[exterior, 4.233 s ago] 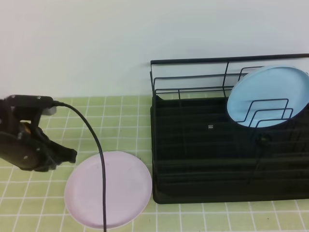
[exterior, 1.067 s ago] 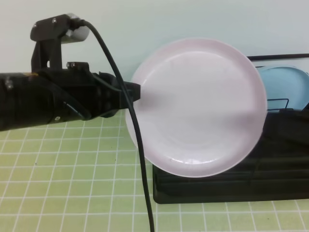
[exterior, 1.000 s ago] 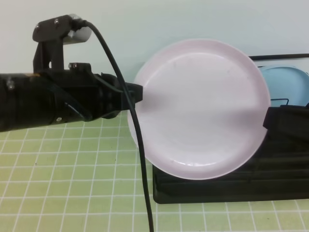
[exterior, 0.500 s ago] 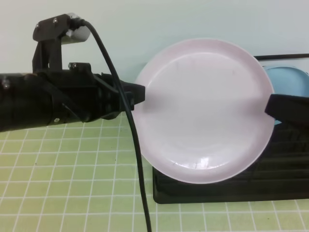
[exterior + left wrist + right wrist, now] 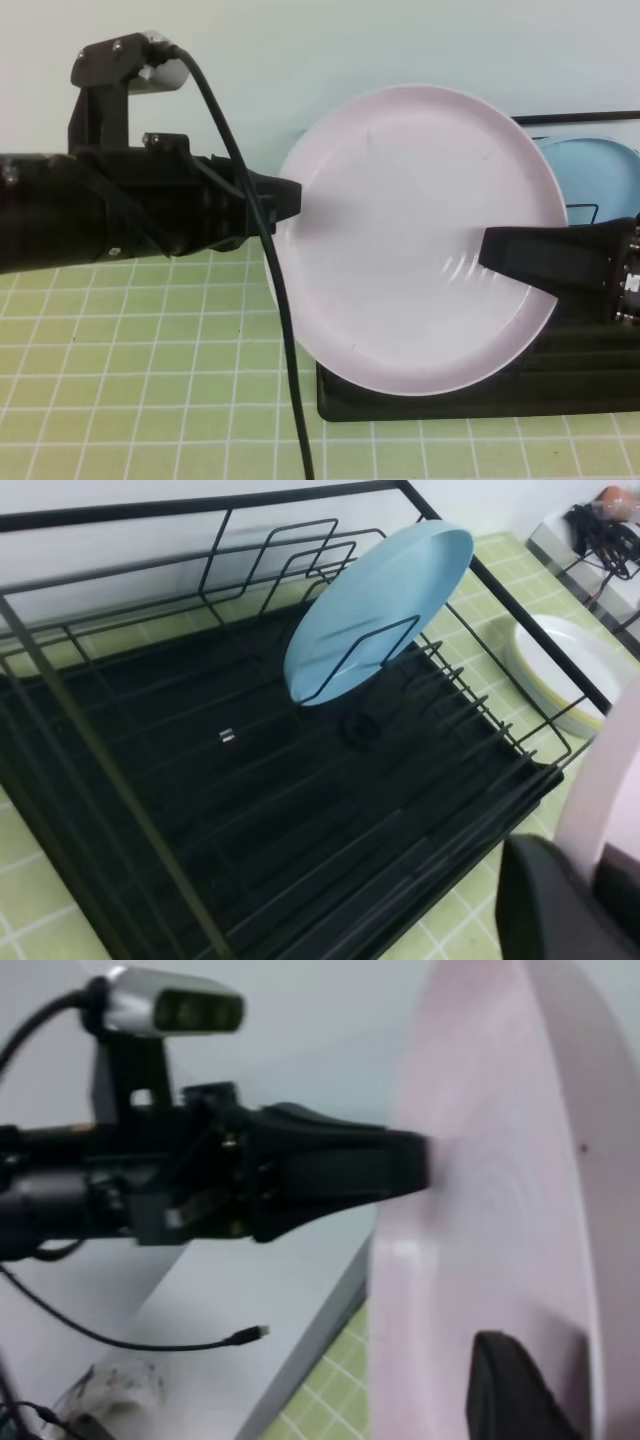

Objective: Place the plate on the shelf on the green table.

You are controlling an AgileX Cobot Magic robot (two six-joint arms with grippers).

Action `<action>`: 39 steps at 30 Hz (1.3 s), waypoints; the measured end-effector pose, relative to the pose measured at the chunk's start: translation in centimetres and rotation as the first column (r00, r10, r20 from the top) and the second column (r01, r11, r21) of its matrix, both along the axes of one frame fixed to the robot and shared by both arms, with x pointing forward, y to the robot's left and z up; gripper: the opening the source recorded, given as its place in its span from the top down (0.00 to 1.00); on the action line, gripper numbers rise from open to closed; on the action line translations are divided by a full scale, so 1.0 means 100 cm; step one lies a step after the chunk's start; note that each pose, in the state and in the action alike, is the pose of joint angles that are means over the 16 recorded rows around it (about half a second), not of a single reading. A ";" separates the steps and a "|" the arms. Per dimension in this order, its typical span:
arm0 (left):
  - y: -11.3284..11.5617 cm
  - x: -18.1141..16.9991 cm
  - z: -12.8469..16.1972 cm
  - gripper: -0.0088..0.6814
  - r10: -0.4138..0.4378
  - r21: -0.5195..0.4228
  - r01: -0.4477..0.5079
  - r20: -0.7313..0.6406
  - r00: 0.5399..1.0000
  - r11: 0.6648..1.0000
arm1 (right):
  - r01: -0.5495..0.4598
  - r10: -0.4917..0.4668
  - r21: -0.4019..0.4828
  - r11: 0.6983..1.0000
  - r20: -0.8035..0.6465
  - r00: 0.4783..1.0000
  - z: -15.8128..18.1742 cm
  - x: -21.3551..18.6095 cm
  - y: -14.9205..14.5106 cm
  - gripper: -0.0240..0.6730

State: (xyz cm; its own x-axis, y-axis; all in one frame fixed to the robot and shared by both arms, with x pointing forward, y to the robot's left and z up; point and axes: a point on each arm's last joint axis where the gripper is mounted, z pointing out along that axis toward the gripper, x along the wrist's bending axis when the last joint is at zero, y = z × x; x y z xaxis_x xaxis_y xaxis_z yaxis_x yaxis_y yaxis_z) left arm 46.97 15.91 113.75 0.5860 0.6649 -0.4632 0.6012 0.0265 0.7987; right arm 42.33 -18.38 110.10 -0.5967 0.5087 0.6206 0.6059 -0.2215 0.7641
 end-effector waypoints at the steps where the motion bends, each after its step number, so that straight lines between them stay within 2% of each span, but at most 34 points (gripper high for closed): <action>1: 0.000 0.000 0.000 0.86 -0.004 0.001 0.004 -0.002 1.000 1.000 | -0.011 0.011 -0.005 1.000 0.009 1.000 -0.001 0.000 0.001 0.80; 6: -0.002 -0.004 -0.001 0.65 -0.040 -0.001 0.040 -0.025 0.999 0.999 | -0.037 0.041 -0.070 0.997 0.064 0.997 -0.005 0.002 0.002 0.95; 12: -0.004 -0.010 -0.001 0.41 -0.096 -0.016 0.095 -0.063 0.993 0.995 | -0.003 0.041 -0.231 0.973 0.164 0.986 -0.008 0.007 -0.002 0.97; 16: -0.005 -0.015 0.001 0.33 -0.131 -0.033 0.129 -0.078 0.988 0.991 | 0.052 0.054 -0.379 0.924 0.263 0.963 -0.005 0.013 -0.007 0.97; 19: -0.005 -0.019 0.004 0.32 -0.151 -0.047 0.148 -0.077 0.986 0.988 | 0.115 0.080 -0.496 0.861 0.354 0.932 0.003 0.019 -0.012 0.97; 21: -0.005 -0.023 0.007 0.32 -0.159 -0.054 0.156 -0.069 0.985 0.986 | 0.165 0.116 -0.573 0.803 0.421 0.900 0.011 0.023 -0.016 0.97; 24: -0.003 -0.028 0.012 0.33 -0.165 -0.060 0.162 -0.052 0.985 0.985 | 0.246 0.199 -0.680 0.691 0.506 0.839 0.026 0.028 -0.021 0.97; 30: 0.003 -0.038 0.021 0.42 -0.154 -0.044 0.153 -0.023 0.988 0.987 | 0.405 0.386 -0.816 0.413 0.560 0.733 0.056 0.040 -0.034 0.97; 33: 0.006 -0.042 0.022 0.52 -0.143 -0.021 0.142 -0.019 0.990 0.990 | 0.457 0.461 -0.847 0.272 0.531 0.711 0.066 0.048 -0.040 0.97; 35: 0.007 -0.043 0.022 0.60 -0.134 -0.004 0.134 -0.019 0.991 0.991 | 0.476 0.499 -0.859 0.188 0.501 0.707 0.070 0.054 -0.043 0.97; 37: 0.009 -0.044 0.022 0.68 -0.126 0.012 0.126 -0.022 0.992 0.992 | 0.485 0.525 -0.867 0.117 0.468 0.710 0.071 0.061 -0.045 0.97; 39: 0.010 -0.044 0.021 0.76 -0.118 0.029 0.119 -0.027 0.993 0.993 | 0.485 0.545 -0.872 0.062 0.437 0.716 0.070 0.069 -0.046 0.97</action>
State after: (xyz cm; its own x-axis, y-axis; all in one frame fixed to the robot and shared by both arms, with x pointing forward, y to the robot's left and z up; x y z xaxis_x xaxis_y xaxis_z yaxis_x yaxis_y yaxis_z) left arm 42.57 16.93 115.80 0.6499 0.6056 -0.4593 0.6184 -0.0700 0.7827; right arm 49.24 -22.95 117.12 -0.4922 0.2257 -0.8407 -0.0572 0.9553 0.2899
